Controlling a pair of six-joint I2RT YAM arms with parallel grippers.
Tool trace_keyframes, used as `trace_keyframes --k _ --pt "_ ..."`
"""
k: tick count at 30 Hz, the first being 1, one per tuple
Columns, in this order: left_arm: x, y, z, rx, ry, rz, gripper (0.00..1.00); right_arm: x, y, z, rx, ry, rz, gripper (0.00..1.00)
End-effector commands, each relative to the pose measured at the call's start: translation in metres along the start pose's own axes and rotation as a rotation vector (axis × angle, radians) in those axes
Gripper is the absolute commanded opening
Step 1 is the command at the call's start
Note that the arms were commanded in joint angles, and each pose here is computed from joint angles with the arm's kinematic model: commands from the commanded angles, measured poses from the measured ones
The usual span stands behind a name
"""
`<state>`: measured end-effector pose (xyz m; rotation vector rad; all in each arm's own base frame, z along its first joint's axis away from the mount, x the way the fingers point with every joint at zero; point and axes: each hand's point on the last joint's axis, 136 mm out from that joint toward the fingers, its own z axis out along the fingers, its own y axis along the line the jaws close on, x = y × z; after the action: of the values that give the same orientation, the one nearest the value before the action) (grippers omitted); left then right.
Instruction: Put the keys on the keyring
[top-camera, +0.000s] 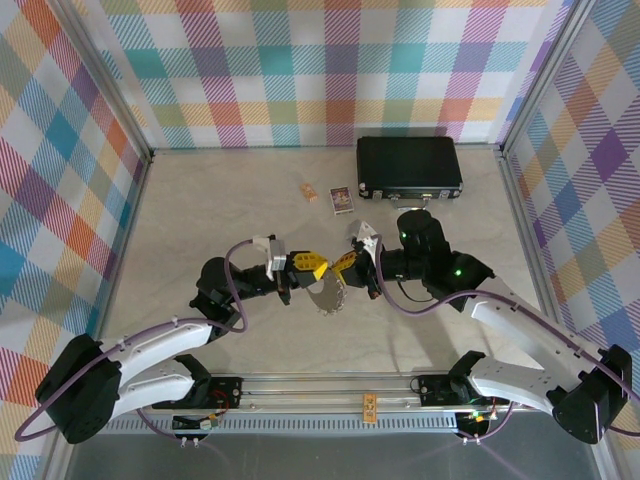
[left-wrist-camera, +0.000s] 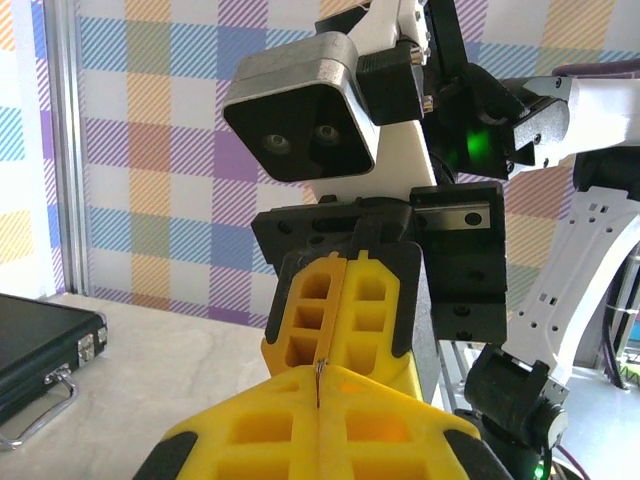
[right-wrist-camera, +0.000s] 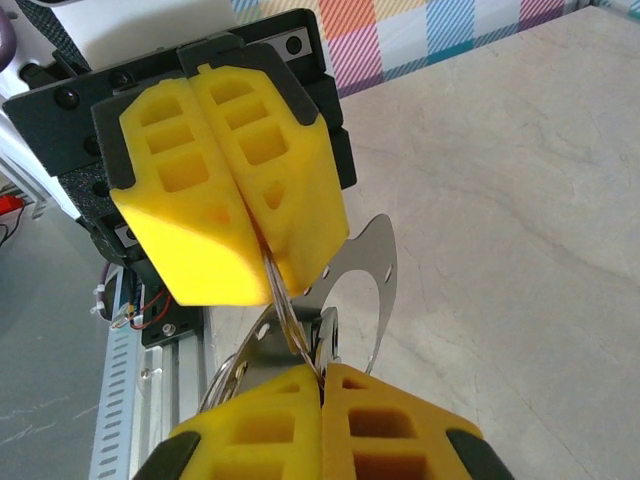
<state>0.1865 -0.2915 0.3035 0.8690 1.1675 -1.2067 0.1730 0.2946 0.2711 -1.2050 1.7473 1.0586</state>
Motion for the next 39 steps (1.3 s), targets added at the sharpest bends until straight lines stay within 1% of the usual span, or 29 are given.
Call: trace_keyframes --k 1,4,9,13,19,20,22,26,29,35,39 --pt "-0.023 -0.008 0.001 0.037 -0.102 0.035 0.00 -0.009 0.010 0.000 -0.056 -0.021 -0.010 0.07" --pt "-0.022 -0.008 0.003 0.045 -0.108 0.025 0.00 -0.009 0.008 -0.001 -0.042 -0.027 -0.015 0.08" --pt "-0.019 -0.006 0.004 0.039 -0.104 0.020 0.00 -0.008 0.004 -0.008 0.018 -0.049 -0.033 0.19" --pt "-0.018 -0.004 0.004 0.029 -0.097 0.019 0.00 -0.006 0.000 -0.017 0.080 -0.073 -0.050 0.23" --pt "-0.019 -0.003 0.005 0.023 -0.104 0.022 0.00 -0.003 -0.006 -0.029 0.159 -0.118 -0.077 0.24" --pt "-0.020 -0.003 0.005 0.022 -0.108 0.022 0.00 -0.002 -0.007 -0.031 0.168 -0.128 -0.046 0.24" --pt "-0.022 -0.002 0.006 0.023 -0.114 0.022 0.00 -0.001 -0.008 -0.035 0.189 -0.147 -0.040 0.26" --pt "-0.023 0.002 0.006 0.009 -0.131 0.022 0.00 -0.003 -0.008 -0.045 0.220 -0.222 -0.042 0.27" --pt "-0.026 0.003 0.007 0.001 -0.147 0.021 0.00 -0.006 -0.006 -0.050 0.218 -0.283 -0.029 0.29" --pt "-0.032 0.009 0.005 -0.034 -0.181 0.030 0.00 -0.012 -0.011 -0.054 0.230 -0.378 -0.018 0.29" --pt "-0.036 0.007 0.004 -0.031 -0.190 0.033 0.00 -0.020 -0.013 -0.056 0.227 -0.434 -0.024 0.30"
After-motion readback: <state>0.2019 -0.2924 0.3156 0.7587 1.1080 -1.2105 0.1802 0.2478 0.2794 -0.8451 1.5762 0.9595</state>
